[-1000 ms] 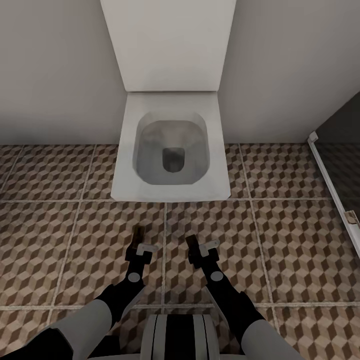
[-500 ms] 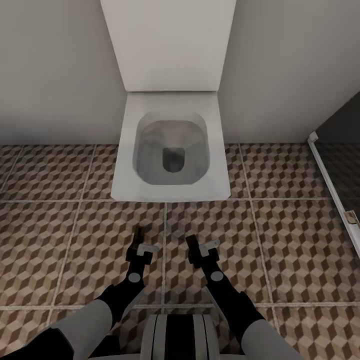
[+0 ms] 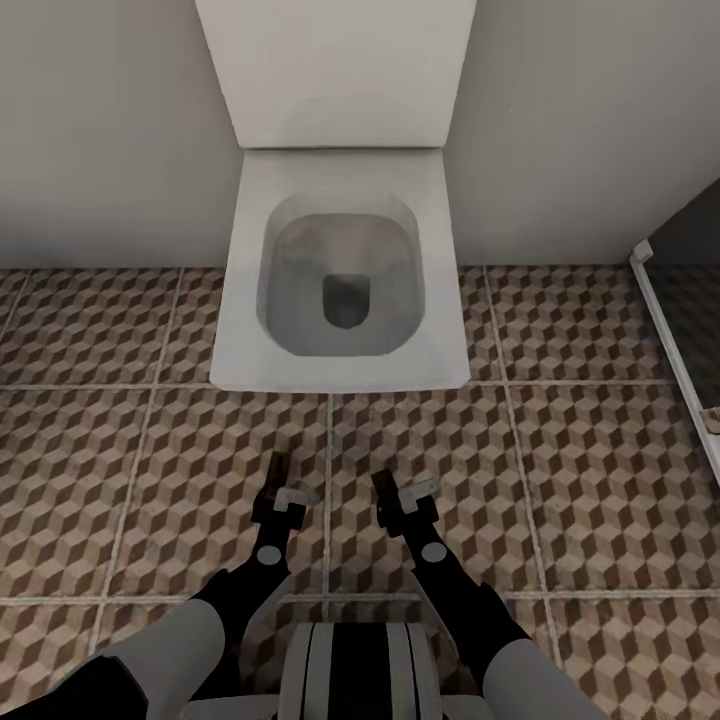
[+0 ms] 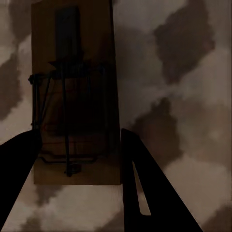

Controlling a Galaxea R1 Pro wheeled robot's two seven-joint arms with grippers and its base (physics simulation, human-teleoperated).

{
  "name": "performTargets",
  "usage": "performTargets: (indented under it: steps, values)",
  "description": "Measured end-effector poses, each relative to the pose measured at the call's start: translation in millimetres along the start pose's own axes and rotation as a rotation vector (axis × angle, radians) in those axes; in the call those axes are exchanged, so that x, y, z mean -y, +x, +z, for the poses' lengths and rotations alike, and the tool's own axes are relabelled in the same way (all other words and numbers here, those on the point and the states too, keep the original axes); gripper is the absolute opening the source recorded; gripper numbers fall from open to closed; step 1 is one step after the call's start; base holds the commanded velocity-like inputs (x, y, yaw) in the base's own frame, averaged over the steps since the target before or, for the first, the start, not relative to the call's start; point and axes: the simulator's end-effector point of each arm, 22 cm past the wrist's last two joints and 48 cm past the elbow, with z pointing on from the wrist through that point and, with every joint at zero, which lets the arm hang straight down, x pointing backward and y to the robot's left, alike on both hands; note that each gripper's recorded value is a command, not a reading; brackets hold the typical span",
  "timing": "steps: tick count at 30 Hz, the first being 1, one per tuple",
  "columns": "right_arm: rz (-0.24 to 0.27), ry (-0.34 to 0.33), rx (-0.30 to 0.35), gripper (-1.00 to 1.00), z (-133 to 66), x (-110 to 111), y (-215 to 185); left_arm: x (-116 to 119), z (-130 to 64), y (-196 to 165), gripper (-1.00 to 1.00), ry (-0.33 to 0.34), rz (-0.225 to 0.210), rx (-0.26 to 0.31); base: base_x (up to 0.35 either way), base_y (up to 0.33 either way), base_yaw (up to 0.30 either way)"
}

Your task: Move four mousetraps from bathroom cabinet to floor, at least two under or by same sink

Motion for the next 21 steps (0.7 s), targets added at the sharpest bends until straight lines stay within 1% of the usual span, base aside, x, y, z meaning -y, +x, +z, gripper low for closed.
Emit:
performTargets:
  steps: [16,17,18,19,21]
  values:
    - [0.003,-0.008,-0.012,-1.0,3.8,-4,10,4,2.6,12,-1.0,0.005,0.0,-0.017,0.0,0.0,0.0]
    - [0.004,-0.009,-0.002,-1.0,3.9,-4,8,4,2.6,12,-1.0,0.006,0.001,-0.017,0.0,0.0,0.0]
    - [0.009,-0.01,0.035,-1.0,3.7,-4,-1,4,2.6,12,-1.0,0.006,0.0,-0.017,0.0,0.0,0.0]
    - [0.012,-0.01,0.055,-1.0,3.5,-4,-5,4,2.6,12,-1.0,0.006,0.0,-0.016,0.0,0.0,0.0]
    - [0.015,-0.01,0.074,-1.0,3.3,-4,-9,5,2.5,12,-1.0,0.008,0.0,-0.016,0.0,0.0,0.0]
